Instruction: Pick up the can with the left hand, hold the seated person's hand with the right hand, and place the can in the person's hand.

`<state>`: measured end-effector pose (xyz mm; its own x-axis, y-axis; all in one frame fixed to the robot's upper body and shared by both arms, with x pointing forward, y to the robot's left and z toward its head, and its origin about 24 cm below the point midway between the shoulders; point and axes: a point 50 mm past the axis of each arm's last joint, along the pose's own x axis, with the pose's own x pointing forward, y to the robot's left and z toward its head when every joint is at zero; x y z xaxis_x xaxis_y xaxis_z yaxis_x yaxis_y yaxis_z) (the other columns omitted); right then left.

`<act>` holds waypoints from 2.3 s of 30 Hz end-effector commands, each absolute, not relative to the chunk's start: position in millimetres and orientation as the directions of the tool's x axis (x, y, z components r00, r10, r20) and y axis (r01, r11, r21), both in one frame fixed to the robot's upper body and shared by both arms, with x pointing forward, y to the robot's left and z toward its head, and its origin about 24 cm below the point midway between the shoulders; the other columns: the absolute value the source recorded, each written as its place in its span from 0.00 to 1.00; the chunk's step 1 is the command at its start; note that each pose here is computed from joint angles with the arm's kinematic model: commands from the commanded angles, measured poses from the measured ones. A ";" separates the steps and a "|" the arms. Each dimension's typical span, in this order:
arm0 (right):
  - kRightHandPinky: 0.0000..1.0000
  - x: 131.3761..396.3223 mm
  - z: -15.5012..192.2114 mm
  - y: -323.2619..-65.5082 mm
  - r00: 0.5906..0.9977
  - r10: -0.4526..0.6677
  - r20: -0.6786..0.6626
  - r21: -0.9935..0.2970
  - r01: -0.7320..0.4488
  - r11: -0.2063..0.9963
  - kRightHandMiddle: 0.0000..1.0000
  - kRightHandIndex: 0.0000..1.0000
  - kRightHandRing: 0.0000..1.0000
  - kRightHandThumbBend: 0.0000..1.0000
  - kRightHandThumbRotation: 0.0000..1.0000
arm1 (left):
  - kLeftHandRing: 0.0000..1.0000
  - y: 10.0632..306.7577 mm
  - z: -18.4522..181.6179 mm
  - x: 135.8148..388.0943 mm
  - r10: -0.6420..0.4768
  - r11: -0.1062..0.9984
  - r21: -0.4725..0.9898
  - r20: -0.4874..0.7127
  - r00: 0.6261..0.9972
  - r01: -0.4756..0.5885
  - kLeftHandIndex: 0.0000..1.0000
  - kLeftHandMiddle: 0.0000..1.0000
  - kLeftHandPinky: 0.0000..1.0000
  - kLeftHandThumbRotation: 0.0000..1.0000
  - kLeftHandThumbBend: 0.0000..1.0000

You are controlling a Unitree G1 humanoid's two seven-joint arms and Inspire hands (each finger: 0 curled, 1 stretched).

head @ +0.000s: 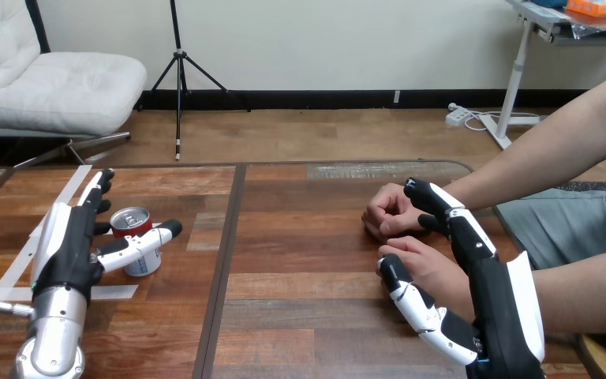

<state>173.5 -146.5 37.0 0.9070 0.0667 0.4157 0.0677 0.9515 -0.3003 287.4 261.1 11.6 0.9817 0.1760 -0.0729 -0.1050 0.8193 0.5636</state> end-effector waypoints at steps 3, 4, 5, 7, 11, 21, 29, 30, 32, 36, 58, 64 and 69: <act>0.81 183.1 55.1 -143.6 0.865 0.053 0.499 -0.275 0.100 0.956 0.84 0.84 0.85 0.54 0.45 | 0.90 257.9 32.6 306.7 0.138 0.801 0.590 -0.016 0.990 -0.102 0.93 0.94 0.80 0.38 0.92; 0.81 183.1 55.2 -143.6 0.865 0.053 0.499 -0.275 0.100 0.956 0.85 0.84 0.85 0.54 0.45 | 0.90 257.7 32.3 306.9 0.137 0.797 0.596 -0.018 0.990 -0.099 0.93 0.94 0.80 0.38 0.92; 0.81 183.1 55.2 -143.6 0.865 0.052 0.498 -0.275 0.100 0.956 0.85 0.84 0.85 0.54 0.45 | 0.90 257.7 32.1 307.0 0.136 0.794 0.600 -0.020 0.990 -0.097 0.93 0.94 0.80 0.38 0.92; 0.81 183.1 55.3 -143.5 0.865 0.052 0.499 -0.274 0.100 0.957 0.85 0.84 0.85 0.54 0.45 | 0.90 257.6 31.7 307.4 0.136 0.789 0.608 -0.023 0.990 -0.094 0.93 0.94 0.80 0.39 0.92; 0.81 182.9 55.6 -143.4 0.866 0.051 0.498 -0.269 0.098 0.958 0.85 0.84 0.85 0.54 0.45 | 0.90 257.5 30.9 308.0 0.135 0.782 0.617 -0.029 0.990 -0.089 0.93 0.94 0.81 0.39 0.92; 0.81 182.7 56.1 -143.9 0.866 0.048 0.498 -0.271 0.103 0.957 0.84 0.83 0.85 0.54 0.46 | 0.90 257.9 29.4 308.7 0.136 0.772 0.630 -0.032 0.990 -0.085 0.94 0.94 0.81 0.39 0.93; 0.82 182.5 56.7 -144.3 0.867 0.046 0.496 -0.277 0.107 0.955 0.84 0.84 0.85 0.54 0.46 | 0.90 258.3 28.6 308.7 0.138 0.767 0.636 -0.034 0.990 -0.085 0.94 0.94 0.81 0.40 0.92; 0.82 182.5 56.7 -144.4 0.867 0.046 0.496 -0.277 0.108 0.955 0.84 0.84 0.85 0.55 0.46 | 0.90 258.3 28.5 308.7 0.138 0.766 0.637 -0.033 0.990 -0.085 0.94 0.94 0.81 0.40 0.92; 0.82 182.3 56.8 -144.5 0.867 0.046 0.495 -0.277 0.107 0.955 0.84 0.84 0.85 0.55 0.46 | 0.89 258.2 28.4 308.5 0.139 0.765 0.639 -0.032 0.990 -0.086 0.94 0.94 0.81 0.40 0.92; 0.82 182.2 56.9 -144.7 0.867 0.048 0.495 -0.278 0.106 0.955 0.84 0.84 0.86 0.55 0.46 | 0.89 258.1 28.1 308.5 0.142 0.759 0.645 -0.034 0.989 -0.087 0.94 0.94 0.80 0.41 0.93; 0.83 182.8 57.4 -144.8 0.867 0.057 0.496 -0.280 0.098 0.955 0.85 0.83 0.86 0.56 0.47 | 0.89 257.2 26.9 306.3 0.147 0.745 0.659 -0.006 0.989 -0.107 0.94 0.94 0.79 0.42 0.92; 0.83 182.8 57.3 -144.8 0.868 0.062 0.493 -0.281 0.092 0.955 0.85 0.83 0.87 0.56 0.47 | 0.88 256.9 26.6 305.6 0.161 0.744 0.656 0.014 0.987 -0.131 0.93 0.93 0.78 0.41 0.92; 0.83 182.8 57.3 -144.9 0.869 0.063 0.491 -0.286 0.092 0.954 0.85 0.83 0.87 0.56 0.47 | 0.87 256.7 26.0 305.4 0.178 0.745 0.649 0.030 0.984 -0.155 0.91 0.92 0.78 0.38 0.90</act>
